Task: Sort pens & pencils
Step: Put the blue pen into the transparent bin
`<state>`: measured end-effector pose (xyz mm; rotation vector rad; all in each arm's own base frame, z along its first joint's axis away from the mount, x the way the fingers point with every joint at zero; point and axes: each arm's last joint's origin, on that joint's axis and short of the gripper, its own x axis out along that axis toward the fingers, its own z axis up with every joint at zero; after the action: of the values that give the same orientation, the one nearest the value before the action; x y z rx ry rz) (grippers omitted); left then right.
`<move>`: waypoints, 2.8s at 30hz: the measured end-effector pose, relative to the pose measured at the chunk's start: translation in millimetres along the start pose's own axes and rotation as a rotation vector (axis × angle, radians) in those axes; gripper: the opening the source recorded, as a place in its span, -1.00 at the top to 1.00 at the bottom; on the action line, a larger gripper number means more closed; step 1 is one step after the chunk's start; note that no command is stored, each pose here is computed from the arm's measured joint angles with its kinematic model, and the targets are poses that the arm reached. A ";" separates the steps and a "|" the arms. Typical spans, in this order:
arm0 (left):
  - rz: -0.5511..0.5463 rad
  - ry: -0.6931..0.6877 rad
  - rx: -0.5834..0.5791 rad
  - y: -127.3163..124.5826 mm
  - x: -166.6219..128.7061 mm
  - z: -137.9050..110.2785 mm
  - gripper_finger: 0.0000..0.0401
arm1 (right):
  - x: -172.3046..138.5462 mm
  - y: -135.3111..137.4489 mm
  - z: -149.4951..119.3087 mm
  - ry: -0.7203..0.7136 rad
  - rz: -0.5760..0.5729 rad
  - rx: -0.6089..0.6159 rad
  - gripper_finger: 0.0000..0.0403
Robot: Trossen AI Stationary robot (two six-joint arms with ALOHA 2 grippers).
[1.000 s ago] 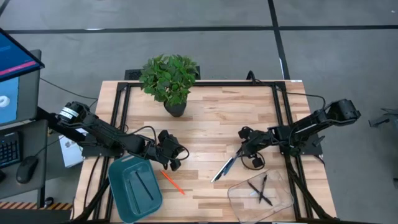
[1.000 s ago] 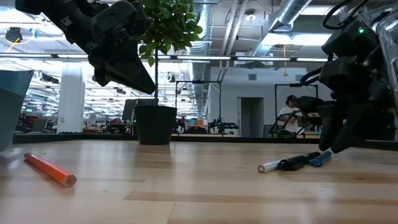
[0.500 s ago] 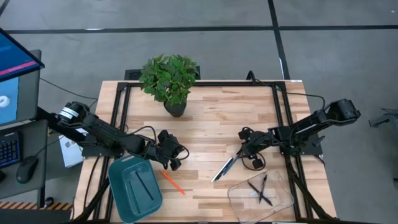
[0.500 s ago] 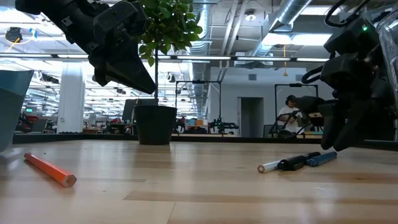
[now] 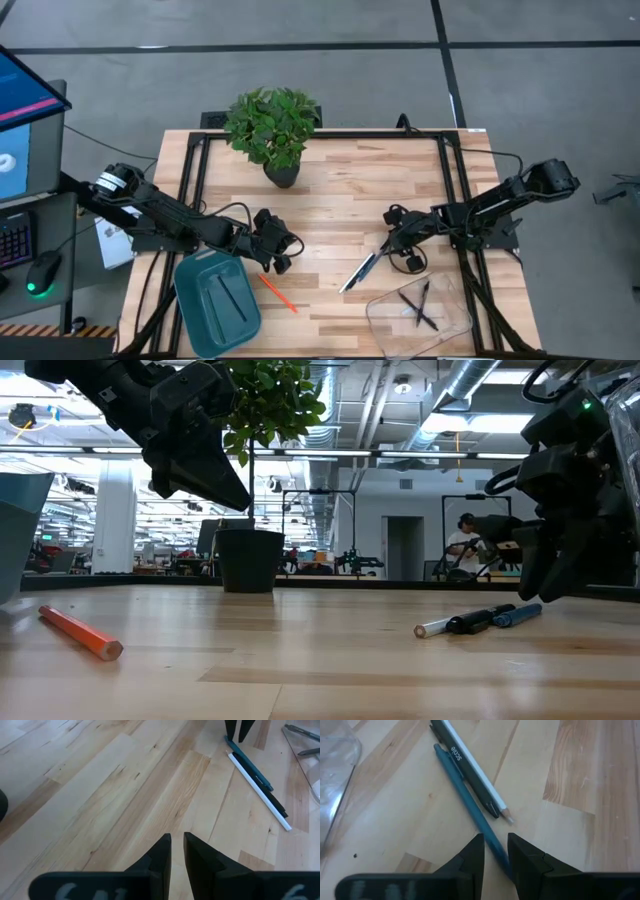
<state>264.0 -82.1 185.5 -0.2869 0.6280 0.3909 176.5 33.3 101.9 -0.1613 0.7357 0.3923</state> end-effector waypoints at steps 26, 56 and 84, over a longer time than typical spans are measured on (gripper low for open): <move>0.002 0.002 0.001 0.4 0.1 -0.1 0.79 | 23.7 -2.8 -6.5 -0.012 0.028 0.006 0.47; 0.005 0.005 0.018 0.7 0.1 -0.4 0.79 | 23.8 -2.7 -7.5 -0.006 0.021 0.044 0.78; 0.005 0.005 0.023 0.7 0.1 -0.4 0.79 | 23.9 -2.9 -5.9 -0.025 0.020 0.074 0.77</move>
<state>263.6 -81.6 185.0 -0.2649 0.6380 0.3872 190.0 36.0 81.4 -0.0793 0.7263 0.3850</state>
